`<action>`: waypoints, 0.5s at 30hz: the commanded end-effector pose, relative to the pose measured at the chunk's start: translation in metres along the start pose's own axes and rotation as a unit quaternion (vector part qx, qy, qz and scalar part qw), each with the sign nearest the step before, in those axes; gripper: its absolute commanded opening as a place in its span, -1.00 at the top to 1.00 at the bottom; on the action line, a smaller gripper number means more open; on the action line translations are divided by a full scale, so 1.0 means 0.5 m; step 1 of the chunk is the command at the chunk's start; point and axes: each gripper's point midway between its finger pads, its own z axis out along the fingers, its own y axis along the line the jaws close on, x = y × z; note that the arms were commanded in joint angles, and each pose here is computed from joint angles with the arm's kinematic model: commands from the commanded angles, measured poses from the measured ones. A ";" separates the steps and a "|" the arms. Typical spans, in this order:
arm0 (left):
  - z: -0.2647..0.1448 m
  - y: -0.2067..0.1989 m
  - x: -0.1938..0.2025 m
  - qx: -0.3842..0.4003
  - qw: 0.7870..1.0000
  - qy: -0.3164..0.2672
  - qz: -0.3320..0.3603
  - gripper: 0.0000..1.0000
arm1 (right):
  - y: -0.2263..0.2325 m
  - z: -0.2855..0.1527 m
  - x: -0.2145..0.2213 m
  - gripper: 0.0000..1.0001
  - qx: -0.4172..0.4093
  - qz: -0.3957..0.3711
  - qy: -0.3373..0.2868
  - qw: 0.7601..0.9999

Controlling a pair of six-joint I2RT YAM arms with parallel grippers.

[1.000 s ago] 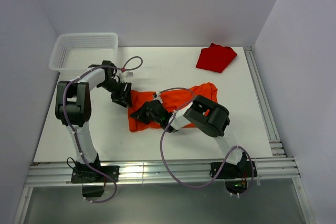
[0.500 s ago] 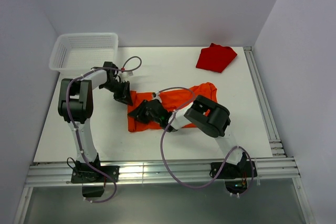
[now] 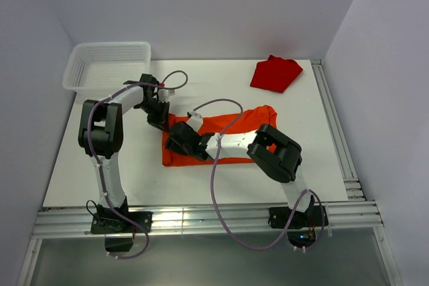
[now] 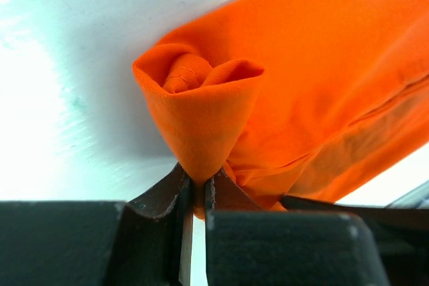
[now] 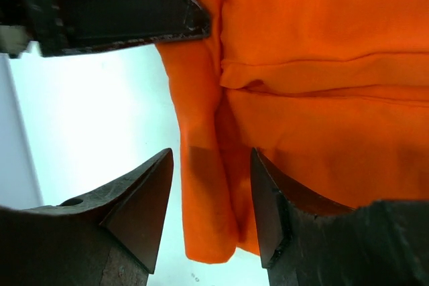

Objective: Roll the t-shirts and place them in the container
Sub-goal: Roll the tshirt

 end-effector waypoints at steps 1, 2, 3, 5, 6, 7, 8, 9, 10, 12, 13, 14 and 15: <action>-0.021 0.022 -0.027 -0.062 0.998 -0.015 0.026 0.99 | 0.023 -0.040 -0.050 -0.14 0.037 -0.043 -0.044 0.997; -0.021 0.022 -0.027 -0.066 0.997 -0.014 0.027 0.99 | 0.028 -0.041 -0.049 -0.14 0.041 -0.053 -0.048 0.997; -0.021 0.021 -0.030 -0.070 0.997 -0.014 0.029 0.99 | 0.047 -0.041 -0.057 -0.13 0.036 -0.054 -0.053 0.997; -0.018 0.017 -0.028 -0.078 0.996 -0.008 0.033 0.99 | 0.062 -0.036 -0.060 -0.10 0.039 -0.066 -0.056 0.995; -0.019 0.015 -0.031 -0.080 0.996 -0.008 0.034 0.99 | 0.067 -0.034 -0.060 -0.09 0.040 -0.070 -0.058 0.995; -0.017 0.013 -0.032 -0.085 0.996 -0.007 0.038 0.99 | 0.056 -0.025 -0.053 -0.08 0.053 -0.078 -0.055 0.994; -0.015 0.011 -0.029 -0.086 0.996 -0.002 0.037 0.99 | 0.075 -0.024 -0.059 -0.07 0.049 -0.081 -0.061 0.994; -0.017 0.010 -0.035 -0.088 0.995 -0.004 0.039 0.99 | 0.080 -0.022 -0.055 -0.06 0.050 -0.084 -0.060 0.993; -0.015 0.005 -0.034 -0.088 0.995 -0.002 0.042 0.99 | 0.070 -0.012 -0.048 -0.05 0.059 -0.091 -0.058 0.992; -0.014 0.003 -0.036 -0.094 0.995 0.001 0.043 0.99 | 0.083 -0.006 -0.046 -0.05 0.055 -0.097 -0.061 0.992; -0.013 -0.001 -0.037 -0.095 0.994 0.001 0.045 0.99 | 0.071 0.007 -0.038 -0.05 0.064 -0.102 -0.057 0.991; -0.010 -0.001 -0.036 -0.099 0.994 0.003 0.046 0.99 | 0.068 0.012 -0.035 -0.05 0.068 -0.105 -0.055 0.991; -0.010 -0.001 -0.036 -0.100 0.994 0.004 0.046 0.99 | 0.077 0.015 -0.038 -0.04 0.069 -0.105 -0.057 0.990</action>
